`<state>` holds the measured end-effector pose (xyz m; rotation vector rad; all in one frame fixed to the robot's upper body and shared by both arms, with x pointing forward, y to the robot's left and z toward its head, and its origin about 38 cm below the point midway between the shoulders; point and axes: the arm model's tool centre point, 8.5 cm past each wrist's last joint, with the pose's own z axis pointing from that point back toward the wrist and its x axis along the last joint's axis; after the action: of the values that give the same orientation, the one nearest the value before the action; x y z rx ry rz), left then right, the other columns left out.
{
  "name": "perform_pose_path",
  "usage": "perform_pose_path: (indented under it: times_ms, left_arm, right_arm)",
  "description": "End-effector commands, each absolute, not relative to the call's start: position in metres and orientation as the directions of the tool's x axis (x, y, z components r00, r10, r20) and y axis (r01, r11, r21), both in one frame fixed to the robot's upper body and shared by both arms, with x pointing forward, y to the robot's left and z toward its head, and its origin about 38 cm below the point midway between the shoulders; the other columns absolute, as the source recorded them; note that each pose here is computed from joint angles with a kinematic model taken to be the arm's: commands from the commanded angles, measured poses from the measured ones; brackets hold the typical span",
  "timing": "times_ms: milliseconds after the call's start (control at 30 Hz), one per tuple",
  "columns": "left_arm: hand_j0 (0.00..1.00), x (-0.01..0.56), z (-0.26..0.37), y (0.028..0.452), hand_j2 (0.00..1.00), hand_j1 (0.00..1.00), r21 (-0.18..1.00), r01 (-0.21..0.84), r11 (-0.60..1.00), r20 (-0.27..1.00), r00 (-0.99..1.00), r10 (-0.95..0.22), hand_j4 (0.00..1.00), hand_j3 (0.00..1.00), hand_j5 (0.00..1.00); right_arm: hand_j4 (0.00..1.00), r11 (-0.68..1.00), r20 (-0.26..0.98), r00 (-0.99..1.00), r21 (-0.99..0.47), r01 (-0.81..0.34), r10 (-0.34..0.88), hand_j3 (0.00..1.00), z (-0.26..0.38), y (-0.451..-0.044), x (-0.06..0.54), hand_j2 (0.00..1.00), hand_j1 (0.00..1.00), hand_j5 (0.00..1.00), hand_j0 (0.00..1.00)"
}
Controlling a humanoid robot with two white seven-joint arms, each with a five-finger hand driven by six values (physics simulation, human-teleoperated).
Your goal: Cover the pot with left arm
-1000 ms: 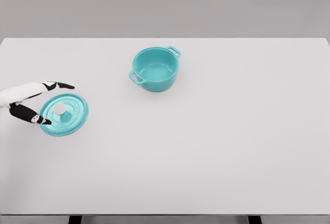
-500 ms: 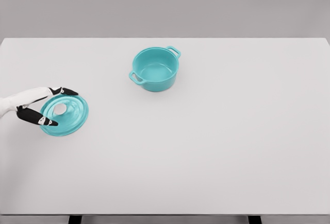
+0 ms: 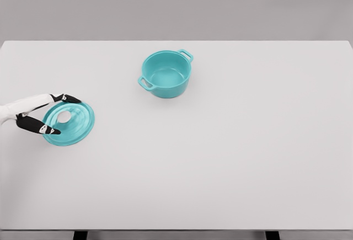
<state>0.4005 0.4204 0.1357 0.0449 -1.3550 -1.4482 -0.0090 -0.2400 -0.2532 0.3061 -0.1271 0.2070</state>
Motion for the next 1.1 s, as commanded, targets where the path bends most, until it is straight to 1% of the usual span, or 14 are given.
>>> perform_pose_path:
  times_ms: [0, 67, 133, 400, 500, 600, 700, 1067]
  left_arm:
    - [0.82, 0.401, 0.136, 0.422, 0.82, 0.82, 0.716, 0.647, 0.261, 0.608, -0.394, -0.689, 0.82, 0.82, 0.82]
    - [0.76, 0.401, 0.136, 0.422, 0.76, 0.76, 0.716, 0.647, 0.261, 0.608, -0.394, -0.689, 0.76, 0.76, 0.76]
    - [0.74, 0.400, 0.136, 0.422, 0.74, 0.74, 0.716, 0.648, 0.260, 0.607, -0.394, -0.690, 0.74, 0.74, 0.74]
    - [0.71, 0.398, 0.130, 0.421, 0.71, 0.71, 0.707, 0.661, 0.252, 0.609, -0.388, -0.692, 0.71, 0.71, 0.71]
    - [0.65, 0.398, 0.129, 0.422, 0.65, 0.65, 0.705, 0.661, 0.256, 0.610, -0.382, -0.694, 0.65, 0.65, 0.65]
    - [0.64, 0.396, 0.120, 0.425, 0.64, 0.64, 0.695, 0.667, 0.268, 0.615, -0.360, -0.702, 0.64, 0.64, 0.64]
    - [0.60, 0.396, 0.119, 0.427, 0.60, 0.60, 0.694, 0.668, 0.270, 0.615, -0.354, -0.704, 0.60, 0.60, 0.60]
    - [0.57, 0.396, 0.115, 0.424, 0.57, 0.57, 0.688, 0.675, 0.268, 0.618, -0.351, -0.703, 0.57, 0.57, 0.57]
  right_arm:
    - [1.00, 0.933, 0.156, 0.971, 0.285, -0.221, 0.183, 1.00, -0.253, -0.240, -0.009, 1.00, 1.00, 1.00, 1.00]
    - [1.00, 0.932, 0.156, 0.971, 0.286, -0.222, 0.183, 1.00, -0.253, -0.240, -0.009, 1.00, 1.00, 1.00, 1.00]
    - [1.00, 0.932, 0.156, 0.971, 0.286, -0.222, 0.183, 1.00, -0.253, -0.240, -0.009, 1.00, 1.00, 1.00, 1.00]
    - [1.00, 0.933, 0.156, 0.971, 0.285, -0.221, 0.183, 1.00, -0.253, -0.240, -0.009, 1.00, 1.00, 1.00, 1.00]
    - [1.00, 0.933, 0.156, 0.971, 0.285, -0.221, 0.183, 1.00, -0.253, -0.240, -0.009, 1.00, 1.00, 1.00, 1.00]
    - [1.00, 0.933, 0.156, 0.971, 0.285, -0.221, 0.183, 1.00, -0.253, -0.240, -0.009, 1.00, 1.00, 1.00, 1.00]
    - [1.00, 0.932, 0.156, 0.971, 0.286, -0.222, 0.183, 1.00, -0.253, -0.240, -0.009, 1.00, 1.00, 1.00, 1.00]
    - [1.00, 0.933, 0.156, 0.971, 0.285, -0.221, 0.183, 1.00, -0.253, -0.240, -0.009, 1.00, 1.00, 1.00, 1.00]
